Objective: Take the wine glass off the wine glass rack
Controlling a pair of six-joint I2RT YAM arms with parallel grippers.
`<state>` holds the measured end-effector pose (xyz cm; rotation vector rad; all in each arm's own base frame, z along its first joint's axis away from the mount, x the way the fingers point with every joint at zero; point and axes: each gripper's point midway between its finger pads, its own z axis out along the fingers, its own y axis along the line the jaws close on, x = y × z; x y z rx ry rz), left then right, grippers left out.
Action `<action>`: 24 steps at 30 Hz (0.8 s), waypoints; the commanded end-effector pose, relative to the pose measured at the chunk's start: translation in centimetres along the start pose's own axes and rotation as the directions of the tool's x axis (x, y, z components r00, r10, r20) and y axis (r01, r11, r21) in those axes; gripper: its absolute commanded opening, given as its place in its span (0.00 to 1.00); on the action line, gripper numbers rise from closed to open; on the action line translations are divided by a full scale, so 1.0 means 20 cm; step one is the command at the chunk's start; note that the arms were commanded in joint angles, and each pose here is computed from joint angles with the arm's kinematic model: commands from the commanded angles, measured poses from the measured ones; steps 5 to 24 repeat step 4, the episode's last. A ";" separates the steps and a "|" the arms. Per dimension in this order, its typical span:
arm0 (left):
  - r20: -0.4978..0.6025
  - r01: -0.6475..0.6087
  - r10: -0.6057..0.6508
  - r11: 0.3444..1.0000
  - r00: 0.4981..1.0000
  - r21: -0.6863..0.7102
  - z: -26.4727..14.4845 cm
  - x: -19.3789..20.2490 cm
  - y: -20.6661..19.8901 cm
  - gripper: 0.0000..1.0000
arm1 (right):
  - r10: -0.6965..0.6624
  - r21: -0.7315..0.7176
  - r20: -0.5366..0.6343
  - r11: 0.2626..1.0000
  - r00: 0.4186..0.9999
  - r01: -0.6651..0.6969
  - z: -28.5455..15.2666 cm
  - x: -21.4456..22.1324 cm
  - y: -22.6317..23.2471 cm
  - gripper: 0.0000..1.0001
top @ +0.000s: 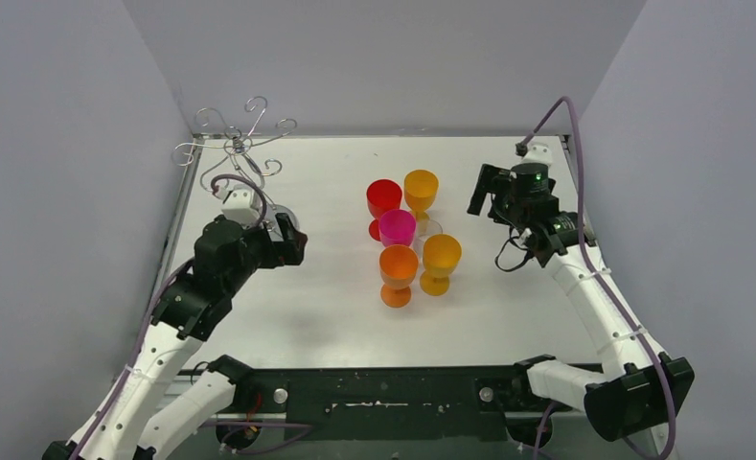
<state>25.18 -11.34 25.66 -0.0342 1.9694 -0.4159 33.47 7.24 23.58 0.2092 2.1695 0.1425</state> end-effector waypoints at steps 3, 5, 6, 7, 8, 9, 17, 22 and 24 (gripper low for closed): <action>0.019 -0.011 0.011 1.000 1.000 0.002 0.02 -0.05 -0.01 0.97 | 0.003 0.001 0.168 1.000 0.986 -0.003 -0.14 -0.21 0.04 1.00; 0.017 -0.010 0.010 1.000 1.000 0.004 0.02 -0.04 -0.01 0.97 | -0.009 -0.001 0.170 1.000 0.985 0.010 -0.15 -0.21 0.05 1.00; 0.017 -0.010 0.010 1.000 1.000 0.004 0.02 -0.04 -0.01 0.97 | -0.009 -0.001 0.170 1.000 0.985 0.010 -0.15 -0.21 0.05 1.00; 0.017 -0.010 0.010 1.000 1.000 0.004 0.02 -0.04 -0.01 0.97 | -0.009 -0.001 0.170 1.000 0.985 0.010 -0.15 -0.21 0.05 1.00; 0.017 -0.010 0.010 1.000 1.000 0.004 0.02 -0.04 -0.01 0.97 | -0.009 -0.001 0.170 1.000 0.985 0.010 -0.15 -0.21 0.05 1.00; 0.017 -0.010 0.010 1.000 1.000 0.004 0.02 -0.04 -0.01 0.97 | -0.009 -0.001 0.170 1.000 0.985 0.010 -0.15 -0.21 0.05 1.00; 0.017 -0.010 0.010 1.000 1.000 0.004 0.02 -0.04 -0.01 0.97 | -0.009 -0.001 0.170 1.000 0.985 0.010 -0.15 -0.21 0.05 1.00; 0.017 -0.010 0.010 1.000 1.000 0.004 0.02 -0.04 -0.01 0.97 | -0.009 -0.001 0.170 1.000 0.985 0.010 -0.15 -0.21 0.05 1.00; 0.017 -0.010 0.010 1.000 1.000 0.004 0.02 -0.04 -0.01 0.97 | -0.009 -0.001 0.170 1.000 0.985 0.010 -0.15 -0.21 0.05 1.00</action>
